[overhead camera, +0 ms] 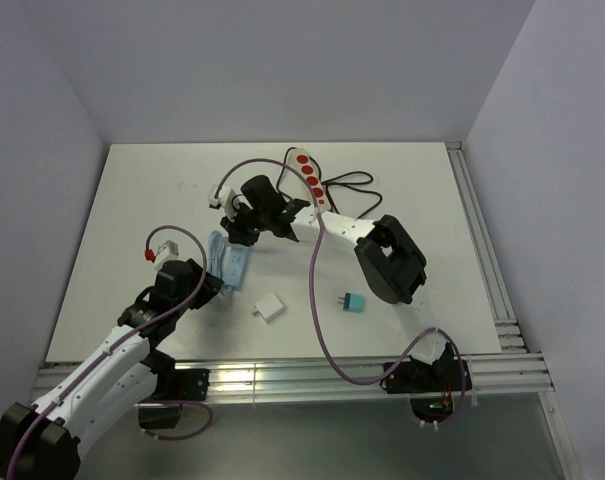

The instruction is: Insert the plug

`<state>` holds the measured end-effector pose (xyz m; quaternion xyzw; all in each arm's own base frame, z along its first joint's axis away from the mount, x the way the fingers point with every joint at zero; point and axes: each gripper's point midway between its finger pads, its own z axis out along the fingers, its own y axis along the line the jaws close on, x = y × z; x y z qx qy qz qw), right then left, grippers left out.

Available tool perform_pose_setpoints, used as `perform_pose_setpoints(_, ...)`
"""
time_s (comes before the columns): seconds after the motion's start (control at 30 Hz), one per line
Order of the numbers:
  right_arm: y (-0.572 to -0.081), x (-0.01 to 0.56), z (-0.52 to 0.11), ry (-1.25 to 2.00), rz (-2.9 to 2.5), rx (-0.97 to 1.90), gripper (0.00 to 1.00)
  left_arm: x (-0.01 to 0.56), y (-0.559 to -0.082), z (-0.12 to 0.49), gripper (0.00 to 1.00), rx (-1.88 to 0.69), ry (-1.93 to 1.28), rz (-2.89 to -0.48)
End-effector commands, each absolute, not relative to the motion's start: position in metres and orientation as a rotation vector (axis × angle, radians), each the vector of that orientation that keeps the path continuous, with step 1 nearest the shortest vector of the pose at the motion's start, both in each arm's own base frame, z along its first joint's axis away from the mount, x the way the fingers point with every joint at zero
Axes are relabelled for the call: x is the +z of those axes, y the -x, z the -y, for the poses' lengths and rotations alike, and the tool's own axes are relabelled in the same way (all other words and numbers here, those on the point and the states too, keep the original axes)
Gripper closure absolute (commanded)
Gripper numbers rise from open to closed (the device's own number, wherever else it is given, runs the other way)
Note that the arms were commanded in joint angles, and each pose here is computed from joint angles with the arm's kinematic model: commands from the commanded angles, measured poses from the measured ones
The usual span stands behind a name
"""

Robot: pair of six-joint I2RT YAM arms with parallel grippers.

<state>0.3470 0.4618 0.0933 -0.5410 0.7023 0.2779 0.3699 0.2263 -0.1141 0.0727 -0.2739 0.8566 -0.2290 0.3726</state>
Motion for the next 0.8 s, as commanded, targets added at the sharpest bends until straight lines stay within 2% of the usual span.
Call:
perform_pose_setpoints(0.0, -0.343, 0.085, -0.452, 1.424, -1.822, 0.654, 1.0, 0.08, -0.234, 0.118, 0.59, -0.61, 0.665, -2.162)
perform_pose_setpoints(0.53, -0.33, 0.024, -0.416, 1.379, -1.943, 0.572, 1.0, 0.077, -0.232, 0.12, 0.6, -0.624, 0.661, -2.163)
perform_pose_setpoints(0.77, -0.342, 0.024, -0.398, 1.336, -2.008, 0.587, 1.0, 0.078, -0.232, 0.118, 0.6, -0.61, 0.655, -2.159)
